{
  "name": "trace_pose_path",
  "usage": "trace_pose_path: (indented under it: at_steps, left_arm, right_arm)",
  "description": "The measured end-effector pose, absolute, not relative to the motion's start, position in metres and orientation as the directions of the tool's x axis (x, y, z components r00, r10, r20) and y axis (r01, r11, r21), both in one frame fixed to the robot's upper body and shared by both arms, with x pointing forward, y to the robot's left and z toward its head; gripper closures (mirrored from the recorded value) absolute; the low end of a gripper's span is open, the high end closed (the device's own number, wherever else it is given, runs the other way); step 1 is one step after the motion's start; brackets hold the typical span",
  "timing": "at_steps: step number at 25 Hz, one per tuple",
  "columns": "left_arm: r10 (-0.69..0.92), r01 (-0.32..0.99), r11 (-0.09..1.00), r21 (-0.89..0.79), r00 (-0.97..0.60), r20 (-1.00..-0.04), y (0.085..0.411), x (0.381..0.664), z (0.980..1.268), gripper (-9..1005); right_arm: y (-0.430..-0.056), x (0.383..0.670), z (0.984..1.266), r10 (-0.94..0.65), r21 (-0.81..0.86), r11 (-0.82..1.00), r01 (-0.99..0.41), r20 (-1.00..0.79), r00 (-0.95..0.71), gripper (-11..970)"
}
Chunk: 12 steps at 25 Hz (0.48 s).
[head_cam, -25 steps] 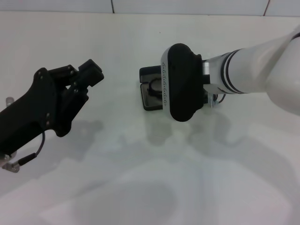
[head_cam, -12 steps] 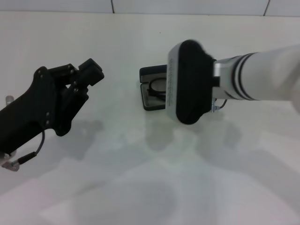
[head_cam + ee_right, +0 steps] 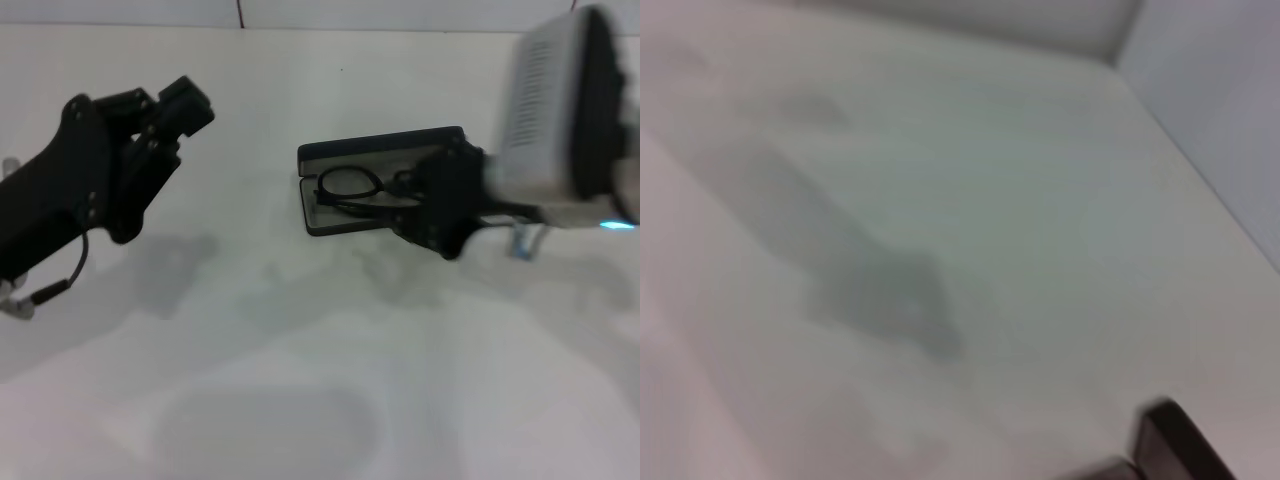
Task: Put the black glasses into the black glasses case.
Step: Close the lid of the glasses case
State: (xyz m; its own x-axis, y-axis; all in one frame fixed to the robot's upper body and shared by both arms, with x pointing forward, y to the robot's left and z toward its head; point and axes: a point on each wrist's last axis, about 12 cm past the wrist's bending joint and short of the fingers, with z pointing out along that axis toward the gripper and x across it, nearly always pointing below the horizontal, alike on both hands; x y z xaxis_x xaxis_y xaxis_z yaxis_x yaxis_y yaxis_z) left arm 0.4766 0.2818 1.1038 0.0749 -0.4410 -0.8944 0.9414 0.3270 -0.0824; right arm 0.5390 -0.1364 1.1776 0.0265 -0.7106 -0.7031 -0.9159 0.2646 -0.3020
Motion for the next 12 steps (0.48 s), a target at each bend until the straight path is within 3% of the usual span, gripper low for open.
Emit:
trace_pose_path:
  at_steps: [6,12]
  left_arm:
    - [-0.409,0.953,0.297,-0.064,0.066,-0.91,0.272,0.505,1.118,916]
    - [-0.296,0.963,0.254,-0.096,-0.017,-0.955,0.259,0.543,1.134,915]
  right_arm:
    - [-0.201,0.517,1.181,-0.563,-0.186,0.288,-0.939,-0.826,-0.009,704]
    - [-0.298,0.5,1.179,-0.339,-0.045,0.456,-0.889,-0.932,-0.127,703]
